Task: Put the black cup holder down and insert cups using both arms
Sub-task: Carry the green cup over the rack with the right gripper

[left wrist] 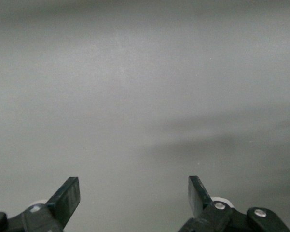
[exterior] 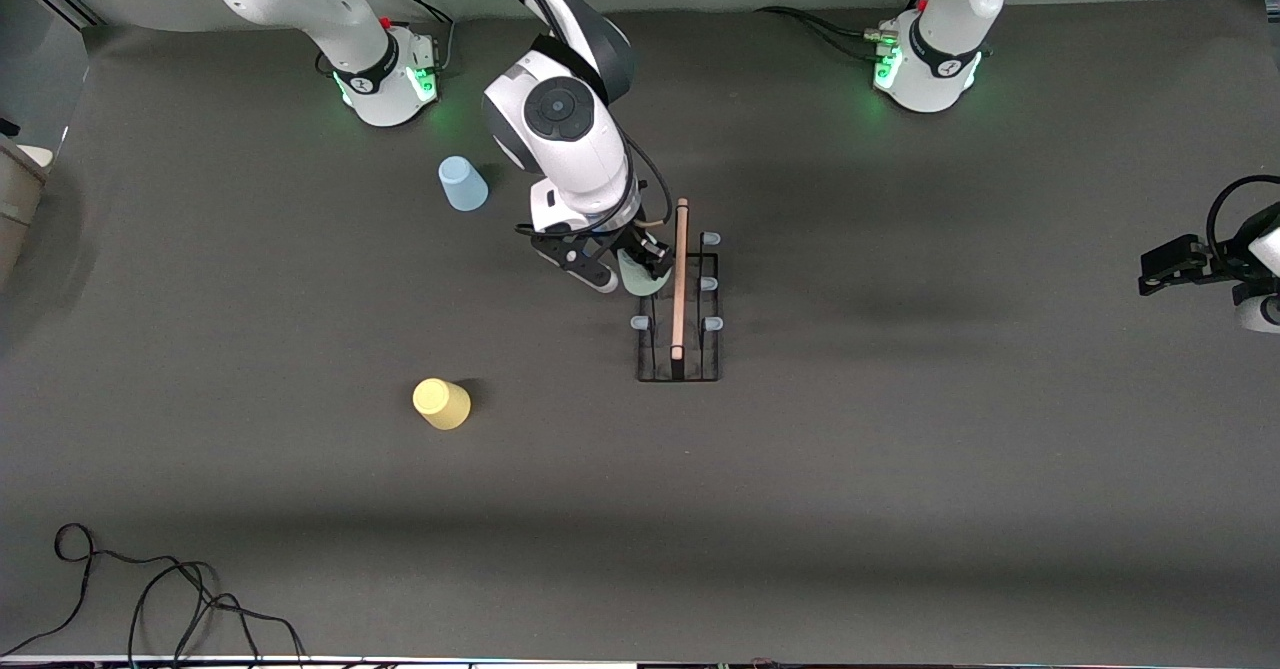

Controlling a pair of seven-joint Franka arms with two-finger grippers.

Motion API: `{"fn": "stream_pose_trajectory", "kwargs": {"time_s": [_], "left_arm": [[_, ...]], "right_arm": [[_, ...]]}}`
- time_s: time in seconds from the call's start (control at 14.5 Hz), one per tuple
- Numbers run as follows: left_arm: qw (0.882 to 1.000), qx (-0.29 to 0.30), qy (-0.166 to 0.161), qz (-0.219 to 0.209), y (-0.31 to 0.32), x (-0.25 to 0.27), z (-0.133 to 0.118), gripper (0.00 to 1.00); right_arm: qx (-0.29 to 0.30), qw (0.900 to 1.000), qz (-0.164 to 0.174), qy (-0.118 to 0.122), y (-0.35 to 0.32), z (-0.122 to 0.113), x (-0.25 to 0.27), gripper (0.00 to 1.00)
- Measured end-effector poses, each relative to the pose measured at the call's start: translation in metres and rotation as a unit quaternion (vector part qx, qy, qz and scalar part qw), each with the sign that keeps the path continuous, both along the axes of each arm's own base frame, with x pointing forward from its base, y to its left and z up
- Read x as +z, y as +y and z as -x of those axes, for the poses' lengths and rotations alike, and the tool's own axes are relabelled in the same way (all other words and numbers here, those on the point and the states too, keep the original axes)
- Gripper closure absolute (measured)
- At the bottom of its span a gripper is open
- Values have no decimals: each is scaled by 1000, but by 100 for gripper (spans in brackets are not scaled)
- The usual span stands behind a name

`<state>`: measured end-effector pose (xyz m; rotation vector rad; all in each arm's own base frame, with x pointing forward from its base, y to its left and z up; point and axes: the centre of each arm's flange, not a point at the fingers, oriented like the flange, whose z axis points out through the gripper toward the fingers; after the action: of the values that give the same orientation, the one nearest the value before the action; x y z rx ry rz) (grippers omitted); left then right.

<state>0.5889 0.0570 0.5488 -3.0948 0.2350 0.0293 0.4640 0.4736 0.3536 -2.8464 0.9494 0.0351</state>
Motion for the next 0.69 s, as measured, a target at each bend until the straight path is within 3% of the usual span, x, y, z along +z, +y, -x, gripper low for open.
{"fn": "stream_pose_trajectory", "kwargs": {"time_s": [0.48,0.69], "left_arm": [[1000,0,0,0,0,0,0,0],[1000,0,0,0,1,0,0,0]], "right_arm": [[0,1000,1,5,-6,2,25,32],[4,999,20,28,-8,9,19,32]]}}
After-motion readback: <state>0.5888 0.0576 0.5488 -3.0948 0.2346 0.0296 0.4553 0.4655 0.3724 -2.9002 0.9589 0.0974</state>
